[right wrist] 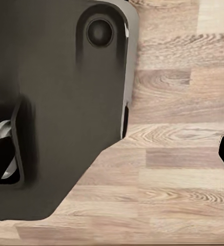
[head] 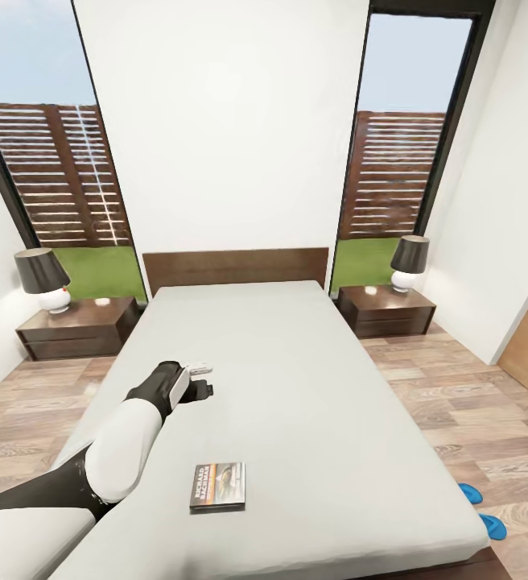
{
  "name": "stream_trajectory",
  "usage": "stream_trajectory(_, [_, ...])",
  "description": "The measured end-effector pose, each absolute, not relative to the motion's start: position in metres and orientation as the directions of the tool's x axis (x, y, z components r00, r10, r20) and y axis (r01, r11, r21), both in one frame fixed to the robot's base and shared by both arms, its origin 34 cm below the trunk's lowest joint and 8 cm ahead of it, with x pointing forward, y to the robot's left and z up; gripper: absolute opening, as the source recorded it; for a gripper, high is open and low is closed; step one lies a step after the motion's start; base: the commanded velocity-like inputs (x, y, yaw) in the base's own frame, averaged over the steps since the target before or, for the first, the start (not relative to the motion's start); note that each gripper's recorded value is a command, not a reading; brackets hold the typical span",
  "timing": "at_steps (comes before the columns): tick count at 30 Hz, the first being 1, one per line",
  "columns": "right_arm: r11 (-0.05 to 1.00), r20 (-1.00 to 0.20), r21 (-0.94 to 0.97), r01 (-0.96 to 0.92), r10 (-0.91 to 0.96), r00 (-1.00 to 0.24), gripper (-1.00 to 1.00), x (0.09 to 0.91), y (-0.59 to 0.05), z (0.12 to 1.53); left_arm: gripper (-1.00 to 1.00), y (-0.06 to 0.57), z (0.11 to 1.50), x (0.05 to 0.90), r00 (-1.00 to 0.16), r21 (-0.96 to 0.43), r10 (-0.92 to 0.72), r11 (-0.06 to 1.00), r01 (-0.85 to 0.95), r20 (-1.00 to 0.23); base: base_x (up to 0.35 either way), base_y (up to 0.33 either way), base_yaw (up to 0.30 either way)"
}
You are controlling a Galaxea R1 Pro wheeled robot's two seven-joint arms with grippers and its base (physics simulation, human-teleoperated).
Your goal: In the bedroom, move the book from the bed onto either nightstand, and place the two sandals side by side next to the bed.
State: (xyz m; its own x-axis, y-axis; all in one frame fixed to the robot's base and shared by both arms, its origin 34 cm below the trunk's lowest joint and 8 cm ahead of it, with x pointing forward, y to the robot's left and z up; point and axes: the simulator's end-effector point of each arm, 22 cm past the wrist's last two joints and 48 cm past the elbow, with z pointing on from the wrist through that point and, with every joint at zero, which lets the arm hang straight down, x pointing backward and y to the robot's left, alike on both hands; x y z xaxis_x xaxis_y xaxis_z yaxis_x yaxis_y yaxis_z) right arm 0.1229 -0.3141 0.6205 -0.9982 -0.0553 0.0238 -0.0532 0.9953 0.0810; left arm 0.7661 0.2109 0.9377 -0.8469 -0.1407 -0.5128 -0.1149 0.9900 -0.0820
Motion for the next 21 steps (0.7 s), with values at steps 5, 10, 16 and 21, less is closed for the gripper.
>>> stream_trajectory(5, [0.997,0.040,0.064,-0.051,-0.053,-0.998,1.00,0.111,-0.328,0.622,1.00,0.211,0.938,0.766,-0.847,-0.082,-0.140,0.990,-0.114,-0.513,0.000,0.000,0.000])
stream_trajectory(10, [0.997,0.059,0.054,-0.050,-0.053,-0.997,1.00,0.097,-0.336,0.624,1.00,0.211,0.938,0.766,-0.847,-0.082,-0.140,0.990,-0.114,-0.513,0.043,0.000,0.000])
stream_trajectory(16, [0.997,0.083,0.054,-0.049,-0.053,-0.995,1.00,0.078,-0.337,0.626,1.00,0.211,0.938,0.766,-0.847,-0.082,-0.141,0.990,-0.115,-0.513,0.196,0.000,0.000])
stream_trajectory(21, [0.997,0.091,0.059,-0.048,-0.053,-0.994,1.00,0.071,-0.334,0.627,1.00,0.211,0.938,0.766,-0.847,-0.079,-0.140,0.990,-0.116,-0.513,0.067,0.000,0.000])
